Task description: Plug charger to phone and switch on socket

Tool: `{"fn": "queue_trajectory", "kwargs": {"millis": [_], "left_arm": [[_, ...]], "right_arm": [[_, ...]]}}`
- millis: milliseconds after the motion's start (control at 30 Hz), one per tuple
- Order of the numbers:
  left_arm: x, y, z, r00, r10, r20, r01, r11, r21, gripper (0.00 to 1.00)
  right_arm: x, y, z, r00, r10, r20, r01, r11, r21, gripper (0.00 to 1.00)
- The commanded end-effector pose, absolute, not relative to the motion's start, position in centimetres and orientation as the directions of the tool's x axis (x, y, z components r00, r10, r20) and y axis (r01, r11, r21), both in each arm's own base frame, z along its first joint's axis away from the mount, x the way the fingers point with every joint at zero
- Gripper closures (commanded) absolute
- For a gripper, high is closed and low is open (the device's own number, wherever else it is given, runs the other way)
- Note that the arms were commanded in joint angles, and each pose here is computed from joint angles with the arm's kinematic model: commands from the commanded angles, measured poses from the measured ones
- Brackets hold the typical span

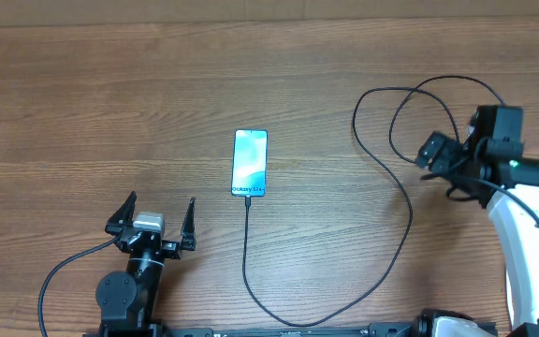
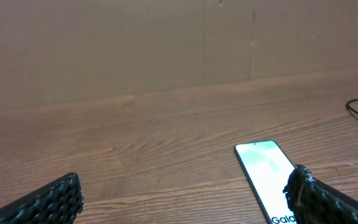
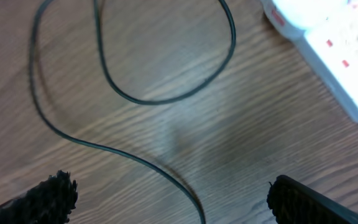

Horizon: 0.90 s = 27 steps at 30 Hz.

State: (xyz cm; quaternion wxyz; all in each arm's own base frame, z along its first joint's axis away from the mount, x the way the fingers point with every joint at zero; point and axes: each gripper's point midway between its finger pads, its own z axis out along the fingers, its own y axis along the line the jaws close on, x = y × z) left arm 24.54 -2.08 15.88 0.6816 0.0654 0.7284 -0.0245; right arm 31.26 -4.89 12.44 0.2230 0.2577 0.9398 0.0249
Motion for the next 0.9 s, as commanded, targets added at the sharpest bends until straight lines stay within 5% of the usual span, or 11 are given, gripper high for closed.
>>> {"fn": "queue_trajectory", "kwargs": {"millis": [0, 400, 867], "left_arm": [[24.5, -1.6, 15.8, -0.058, 0.084, -0.995, 0.109, 0.991, 0.077, 0.00], [24.5, -1.6, 15.8, -0.059, 0.084, -0.995, 0.109, 0.991, 0.077, 0.00], [24.5, -1.6, 15.8, -0.058, 0.084, -0.995, 0.109, 0.991, 0.077, 0.00]], "right_arm": [[29.7, -5.0, 10.9, -0.769, 0.489, -0.411, 0.477, 0.868, 0.140, 0.00], [23.3, -4.0, 3.8, -0.813, 0.499, -0.301, 0.495, 0.864, 0.096, 0.00], [27.2, -3.4, 5.3, -0.761, 0.488, -0.427, 0.443, 0.872, 0.207, 0.00]]}}
